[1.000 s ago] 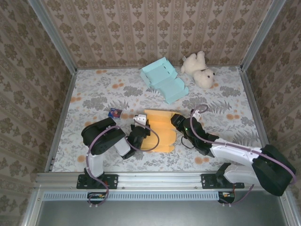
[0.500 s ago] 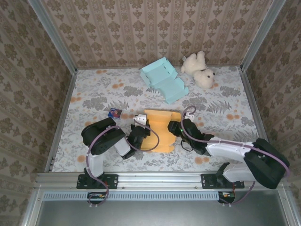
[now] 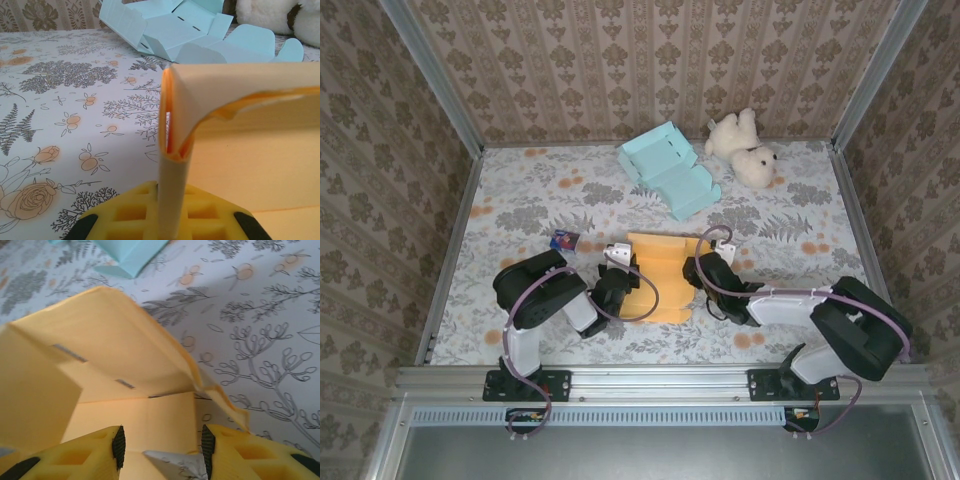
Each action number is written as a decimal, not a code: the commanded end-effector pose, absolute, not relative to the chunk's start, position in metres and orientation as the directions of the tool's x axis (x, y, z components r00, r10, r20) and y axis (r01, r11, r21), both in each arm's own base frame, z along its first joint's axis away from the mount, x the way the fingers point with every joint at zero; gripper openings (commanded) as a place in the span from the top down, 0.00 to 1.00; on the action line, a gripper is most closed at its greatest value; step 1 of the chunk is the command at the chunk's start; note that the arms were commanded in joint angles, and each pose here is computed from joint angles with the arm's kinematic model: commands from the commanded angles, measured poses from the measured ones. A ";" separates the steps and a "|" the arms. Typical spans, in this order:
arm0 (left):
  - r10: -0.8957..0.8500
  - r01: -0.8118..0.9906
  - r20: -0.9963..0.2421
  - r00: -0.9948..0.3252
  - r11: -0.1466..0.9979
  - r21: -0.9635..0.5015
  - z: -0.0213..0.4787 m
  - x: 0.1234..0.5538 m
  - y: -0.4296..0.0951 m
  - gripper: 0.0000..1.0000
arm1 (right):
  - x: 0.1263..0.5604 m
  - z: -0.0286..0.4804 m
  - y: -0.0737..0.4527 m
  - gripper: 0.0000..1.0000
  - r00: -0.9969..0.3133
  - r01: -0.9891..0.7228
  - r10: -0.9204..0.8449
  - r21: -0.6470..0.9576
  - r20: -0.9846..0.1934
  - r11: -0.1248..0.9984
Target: Fold the paper box
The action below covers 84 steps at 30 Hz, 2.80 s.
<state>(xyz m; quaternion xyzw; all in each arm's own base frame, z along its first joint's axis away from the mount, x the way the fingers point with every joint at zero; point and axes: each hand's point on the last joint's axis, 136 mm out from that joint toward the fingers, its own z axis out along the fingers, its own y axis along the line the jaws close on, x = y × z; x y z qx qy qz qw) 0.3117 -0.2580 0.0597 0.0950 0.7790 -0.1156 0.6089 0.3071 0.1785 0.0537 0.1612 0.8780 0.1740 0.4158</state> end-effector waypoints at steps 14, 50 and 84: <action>0.040 0.312 -0.965 -0.258 0.949 -0.044 0.049 0.308 -0.263 1.00 | 0.324 0.055 0.204 0.53 -0.573 0.008 0.414 0.500 -0.707 0.866; 0.035 0.308 -0.965 -0.260 0.950 -0.049 0.049 0.307 -0.261 1.00 | 0.318 0.017 0.243 0.54 -0.673 -0.026 0.264 0.378 -0.691 0.925; 0.029 0.294 -0.965 -0.261 0.955 -0.051 0.049 0.308 -0.258 1.00 | 0.288 -0.013 0.239 0.51 -0.766 0.032 0.228 0.319 -0.601 0.947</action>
